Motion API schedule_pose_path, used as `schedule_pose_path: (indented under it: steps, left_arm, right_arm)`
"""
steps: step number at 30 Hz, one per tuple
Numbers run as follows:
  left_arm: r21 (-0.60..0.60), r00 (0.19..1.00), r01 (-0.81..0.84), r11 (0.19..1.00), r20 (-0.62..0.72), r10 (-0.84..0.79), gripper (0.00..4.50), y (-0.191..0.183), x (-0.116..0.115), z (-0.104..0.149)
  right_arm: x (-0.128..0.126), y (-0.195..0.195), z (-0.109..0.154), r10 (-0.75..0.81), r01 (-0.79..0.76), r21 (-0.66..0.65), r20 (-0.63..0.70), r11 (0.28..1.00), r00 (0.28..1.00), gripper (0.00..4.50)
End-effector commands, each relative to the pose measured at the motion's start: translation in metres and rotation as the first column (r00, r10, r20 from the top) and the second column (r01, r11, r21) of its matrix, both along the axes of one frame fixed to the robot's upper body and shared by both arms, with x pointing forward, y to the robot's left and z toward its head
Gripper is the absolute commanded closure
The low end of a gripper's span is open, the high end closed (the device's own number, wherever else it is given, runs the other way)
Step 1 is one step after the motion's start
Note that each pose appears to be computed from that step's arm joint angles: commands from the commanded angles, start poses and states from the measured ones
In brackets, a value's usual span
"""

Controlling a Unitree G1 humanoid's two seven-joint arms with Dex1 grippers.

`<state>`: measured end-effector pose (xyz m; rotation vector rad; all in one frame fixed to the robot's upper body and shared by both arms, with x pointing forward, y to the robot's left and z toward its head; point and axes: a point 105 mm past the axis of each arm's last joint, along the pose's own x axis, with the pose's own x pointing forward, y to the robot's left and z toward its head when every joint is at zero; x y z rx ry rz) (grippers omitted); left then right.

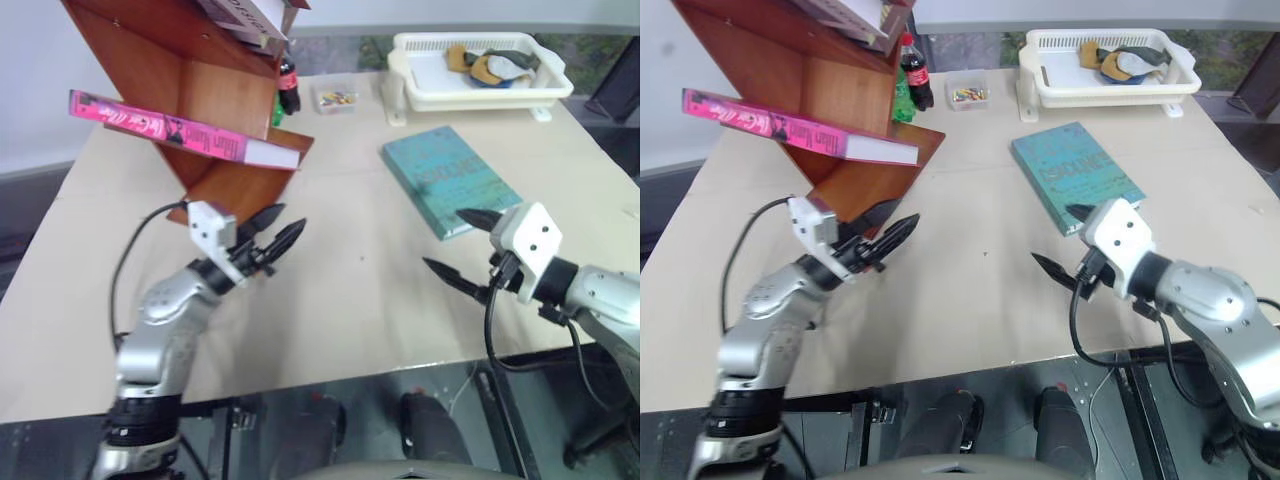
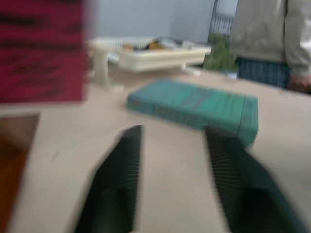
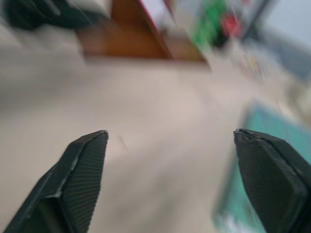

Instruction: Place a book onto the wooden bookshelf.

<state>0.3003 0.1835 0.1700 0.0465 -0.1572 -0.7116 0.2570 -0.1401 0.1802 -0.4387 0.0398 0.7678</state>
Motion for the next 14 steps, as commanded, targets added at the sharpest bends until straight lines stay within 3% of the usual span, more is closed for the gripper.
schedule_pose_path:
  steps: [1, 9, 14]
  left_arm:
    - [0.085, 1.000, 0.009, 0.996, 0.008, -0.010, 0.06, 0.023, -0.016, 0.003]
    - [0.173, 0.995, -0.001, 0.985, -0.098, 0.018, 0.06, 0.077, -0.053, -0.002]
    - [0.185, 0.989, -0.024, 0.982, -0.141, 0.050, 0.06, 0.089, -0.061, -0.010]
  right_arm:
    - [-0.017, -0.017, 0.007, -0.046, 0.046, -0.012, 0.027, 0.999, 0.999, 0.00]
    - [-0.043, -0.053, 0.000, -0.129, 0.126, -0.061, -0.053, 0.990, 0.990, 0.00]
    - [-0.047, -0.061, -0.004, -0.141, 0.134, -0.081, -0.081, 0.988, 0.987, 0.00]
